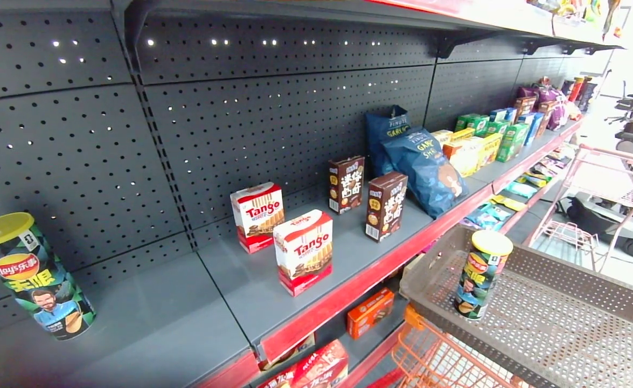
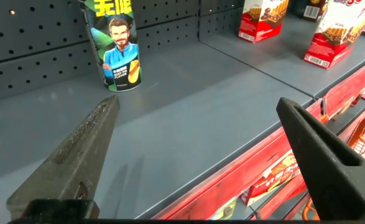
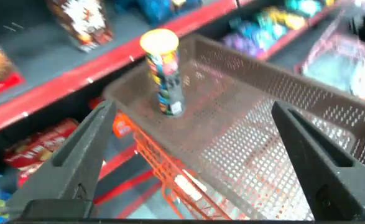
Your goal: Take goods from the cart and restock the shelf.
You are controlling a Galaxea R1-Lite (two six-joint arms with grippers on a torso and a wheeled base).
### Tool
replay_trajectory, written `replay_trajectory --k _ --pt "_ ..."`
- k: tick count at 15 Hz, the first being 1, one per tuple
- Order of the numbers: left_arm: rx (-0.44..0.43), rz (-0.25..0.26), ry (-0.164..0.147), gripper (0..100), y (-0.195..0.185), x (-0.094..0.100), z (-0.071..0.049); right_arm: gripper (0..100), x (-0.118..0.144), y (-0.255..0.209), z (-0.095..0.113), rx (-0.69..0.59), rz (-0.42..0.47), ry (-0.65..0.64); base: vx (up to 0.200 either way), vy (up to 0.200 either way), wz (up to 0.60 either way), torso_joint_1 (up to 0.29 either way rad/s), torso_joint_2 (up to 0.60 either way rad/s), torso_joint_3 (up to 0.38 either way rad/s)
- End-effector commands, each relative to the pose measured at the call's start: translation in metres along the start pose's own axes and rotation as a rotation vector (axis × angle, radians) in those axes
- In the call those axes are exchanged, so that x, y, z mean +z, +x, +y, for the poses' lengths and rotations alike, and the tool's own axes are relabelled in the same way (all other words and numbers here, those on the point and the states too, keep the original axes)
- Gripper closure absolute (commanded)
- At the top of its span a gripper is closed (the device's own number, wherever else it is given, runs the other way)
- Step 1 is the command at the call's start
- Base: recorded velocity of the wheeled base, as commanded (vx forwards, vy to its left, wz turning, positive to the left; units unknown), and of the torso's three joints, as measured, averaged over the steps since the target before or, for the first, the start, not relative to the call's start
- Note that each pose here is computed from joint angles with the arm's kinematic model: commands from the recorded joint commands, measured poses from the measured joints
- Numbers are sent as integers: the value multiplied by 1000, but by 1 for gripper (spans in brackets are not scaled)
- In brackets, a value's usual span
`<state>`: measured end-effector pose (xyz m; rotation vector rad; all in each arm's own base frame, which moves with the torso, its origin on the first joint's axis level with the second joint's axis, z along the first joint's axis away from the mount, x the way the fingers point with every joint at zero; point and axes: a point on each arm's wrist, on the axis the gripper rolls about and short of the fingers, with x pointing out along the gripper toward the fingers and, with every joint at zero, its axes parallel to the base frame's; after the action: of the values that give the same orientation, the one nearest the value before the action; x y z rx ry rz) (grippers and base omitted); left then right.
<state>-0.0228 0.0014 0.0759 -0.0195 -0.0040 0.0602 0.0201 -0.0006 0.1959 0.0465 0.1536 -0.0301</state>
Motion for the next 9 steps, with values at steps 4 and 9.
replay_trajectory --k 4,9 --pt "1 -1 -1 0 0 0 0 0 -4 107 -5 -118 304 1 0 0 0 0 0 0" --pt "1 -1 -1 0 0 0 0 0 -21 174 -7 -157 438 -13 0 0 0 0 0 0"
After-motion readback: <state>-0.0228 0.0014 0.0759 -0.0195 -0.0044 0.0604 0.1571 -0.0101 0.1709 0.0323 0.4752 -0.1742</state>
